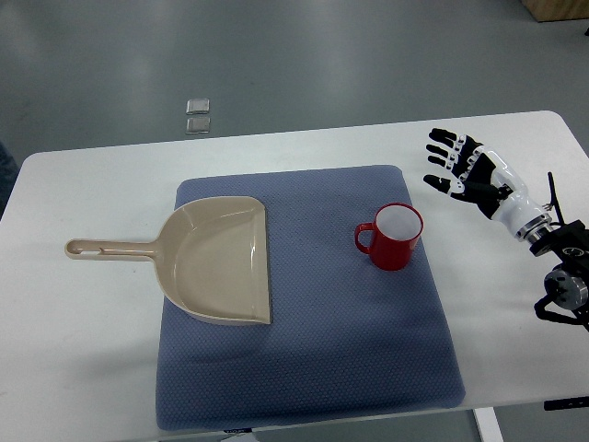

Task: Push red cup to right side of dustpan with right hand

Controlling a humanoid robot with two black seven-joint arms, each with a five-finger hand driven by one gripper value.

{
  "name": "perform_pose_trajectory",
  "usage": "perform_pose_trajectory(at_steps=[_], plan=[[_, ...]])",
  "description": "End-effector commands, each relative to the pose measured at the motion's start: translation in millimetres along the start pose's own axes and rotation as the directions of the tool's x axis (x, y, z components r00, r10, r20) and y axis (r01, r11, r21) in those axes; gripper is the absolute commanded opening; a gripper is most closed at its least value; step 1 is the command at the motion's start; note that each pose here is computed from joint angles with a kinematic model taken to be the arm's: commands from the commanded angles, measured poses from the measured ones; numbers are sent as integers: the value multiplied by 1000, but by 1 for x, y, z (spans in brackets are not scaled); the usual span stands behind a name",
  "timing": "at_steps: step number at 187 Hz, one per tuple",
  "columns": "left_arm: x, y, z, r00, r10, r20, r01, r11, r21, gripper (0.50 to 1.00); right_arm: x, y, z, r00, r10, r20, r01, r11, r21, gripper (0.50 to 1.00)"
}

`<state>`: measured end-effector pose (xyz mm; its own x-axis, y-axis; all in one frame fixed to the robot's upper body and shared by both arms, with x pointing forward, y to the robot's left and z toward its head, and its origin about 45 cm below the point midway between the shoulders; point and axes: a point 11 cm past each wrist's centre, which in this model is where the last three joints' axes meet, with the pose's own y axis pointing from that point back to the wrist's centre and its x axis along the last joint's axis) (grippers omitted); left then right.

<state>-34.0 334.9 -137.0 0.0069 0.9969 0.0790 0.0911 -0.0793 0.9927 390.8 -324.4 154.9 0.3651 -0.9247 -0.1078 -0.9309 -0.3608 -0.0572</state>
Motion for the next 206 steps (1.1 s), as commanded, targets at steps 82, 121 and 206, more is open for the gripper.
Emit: perform_pose_trajectory(at_steps=[82,121,206], plan=[[4,0,-2,1000,11,4,-11,1000,5,1000,1,1,1,1000,2,-2,-2,1000,-5,907],[1,0,-1,1000,3,5,-3,1000,3,1000,3,1,1,1000,8,-4,-8,1000,-5,907],[3,0,-1,1000,8,5,-8,1000,3,1000,3,3,1,1000,-12,26,12,1000,-5,913]])
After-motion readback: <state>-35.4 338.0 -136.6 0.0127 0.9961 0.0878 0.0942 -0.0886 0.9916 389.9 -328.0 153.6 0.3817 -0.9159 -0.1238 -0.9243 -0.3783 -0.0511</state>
